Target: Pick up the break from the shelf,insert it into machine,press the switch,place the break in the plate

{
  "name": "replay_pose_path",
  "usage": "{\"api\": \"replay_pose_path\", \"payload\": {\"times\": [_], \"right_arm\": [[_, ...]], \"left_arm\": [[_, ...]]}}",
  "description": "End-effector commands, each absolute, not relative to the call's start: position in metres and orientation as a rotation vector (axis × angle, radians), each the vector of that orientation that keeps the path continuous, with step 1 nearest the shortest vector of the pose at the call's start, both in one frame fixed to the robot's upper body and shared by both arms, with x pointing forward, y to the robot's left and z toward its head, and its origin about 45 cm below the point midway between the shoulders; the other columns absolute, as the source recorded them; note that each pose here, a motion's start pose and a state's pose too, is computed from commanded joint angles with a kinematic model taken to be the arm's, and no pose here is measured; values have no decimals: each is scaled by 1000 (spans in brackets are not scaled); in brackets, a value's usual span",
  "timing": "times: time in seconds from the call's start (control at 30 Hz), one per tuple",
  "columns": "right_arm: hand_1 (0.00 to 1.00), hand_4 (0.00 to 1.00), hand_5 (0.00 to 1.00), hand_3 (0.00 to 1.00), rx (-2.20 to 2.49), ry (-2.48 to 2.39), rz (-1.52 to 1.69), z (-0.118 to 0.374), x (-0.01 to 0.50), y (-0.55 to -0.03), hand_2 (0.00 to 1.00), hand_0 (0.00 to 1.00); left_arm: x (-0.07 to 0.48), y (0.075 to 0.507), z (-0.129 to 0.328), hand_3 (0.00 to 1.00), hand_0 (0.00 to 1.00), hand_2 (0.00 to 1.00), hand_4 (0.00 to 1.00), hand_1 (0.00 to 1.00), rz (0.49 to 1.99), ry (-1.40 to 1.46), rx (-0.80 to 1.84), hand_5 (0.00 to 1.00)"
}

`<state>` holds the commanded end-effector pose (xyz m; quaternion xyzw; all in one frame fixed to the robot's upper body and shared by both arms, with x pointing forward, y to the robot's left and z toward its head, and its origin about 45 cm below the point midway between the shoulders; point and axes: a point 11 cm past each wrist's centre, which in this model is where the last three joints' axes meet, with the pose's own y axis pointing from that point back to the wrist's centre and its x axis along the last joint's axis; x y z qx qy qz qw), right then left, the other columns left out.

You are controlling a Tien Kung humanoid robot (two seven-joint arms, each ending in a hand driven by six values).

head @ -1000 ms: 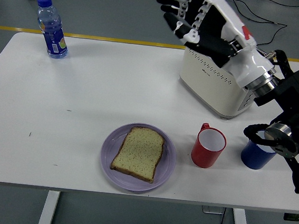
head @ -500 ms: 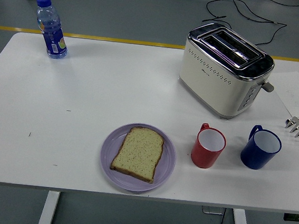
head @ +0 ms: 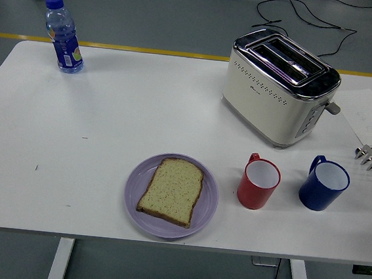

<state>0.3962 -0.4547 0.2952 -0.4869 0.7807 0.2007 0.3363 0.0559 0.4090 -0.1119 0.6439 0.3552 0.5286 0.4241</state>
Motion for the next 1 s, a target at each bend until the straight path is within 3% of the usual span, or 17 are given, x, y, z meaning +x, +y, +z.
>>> {"api": "replay_pose_path", "payload": {"times": [1.0], "right_arm": [[664,475,338,642,-1190,2166,738,216,348,-490,700,724]], "left_arm": [[55,409,-112,602,651,597,320,574,1320,888,1612,964]]}}
